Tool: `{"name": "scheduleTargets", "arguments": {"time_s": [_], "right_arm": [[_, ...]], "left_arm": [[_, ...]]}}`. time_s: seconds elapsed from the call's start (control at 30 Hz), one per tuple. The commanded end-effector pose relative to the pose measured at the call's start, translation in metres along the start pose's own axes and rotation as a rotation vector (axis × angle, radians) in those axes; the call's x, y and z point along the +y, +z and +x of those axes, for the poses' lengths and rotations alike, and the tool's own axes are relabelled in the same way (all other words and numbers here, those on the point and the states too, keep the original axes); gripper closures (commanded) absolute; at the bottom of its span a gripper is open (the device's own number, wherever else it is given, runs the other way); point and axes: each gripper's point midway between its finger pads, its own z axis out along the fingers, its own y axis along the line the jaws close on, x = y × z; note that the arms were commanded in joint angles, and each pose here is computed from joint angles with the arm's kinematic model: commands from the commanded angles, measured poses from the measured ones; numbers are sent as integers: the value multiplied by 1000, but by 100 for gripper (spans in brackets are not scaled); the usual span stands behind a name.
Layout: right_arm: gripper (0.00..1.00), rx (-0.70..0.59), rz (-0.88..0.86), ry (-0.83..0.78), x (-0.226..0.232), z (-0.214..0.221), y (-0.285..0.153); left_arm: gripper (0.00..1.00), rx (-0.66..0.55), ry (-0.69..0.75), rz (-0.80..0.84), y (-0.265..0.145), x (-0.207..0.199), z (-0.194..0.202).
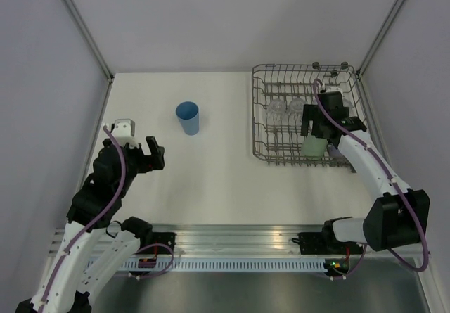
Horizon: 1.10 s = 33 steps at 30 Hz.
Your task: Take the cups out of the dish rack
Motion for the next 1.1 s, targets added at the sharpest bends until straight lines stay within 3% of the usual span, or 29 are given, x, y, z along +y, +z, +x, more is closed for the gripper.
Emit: {"name": "scheduleTargets", "arguments": {"time_s": [0.0,0.23,0.33,0.43,0.47,0.57,0.7,0.93,1.07], "right_arm": [[2,-36,-23,17,1,-17,3],[5,23,-52,33,1,-10,19],[12,50,-9,45,-9,-6,25],[22,52,-13,52,-10,-5,26],[31,54,-12,51,-11,-5,25],[43,50,-7,46,-13,-6,22],[51,25,-11,44,-14,-13,11],[54,-59,-55,69,-14,-36,-22],[57,-149,-215,78,9,-59,-52]], "left_arm": [[0,-36,-22,42,0,-9,-8],[0,-35,-22,56,-1,-11,-8],[0,-27,-20,70,0,-13,-6],[0,-33,-19,68,-1,-13,-8],[0,-35,-20,69,-2,-13,-7],[0,-38,-21,69,-2,-13,-8],[0,-39,-22,65,-2,-12,-8],[0,-43,-35,89,-4,-17,-13],[0,-35,-99,193,-7,-40,-20]]}}
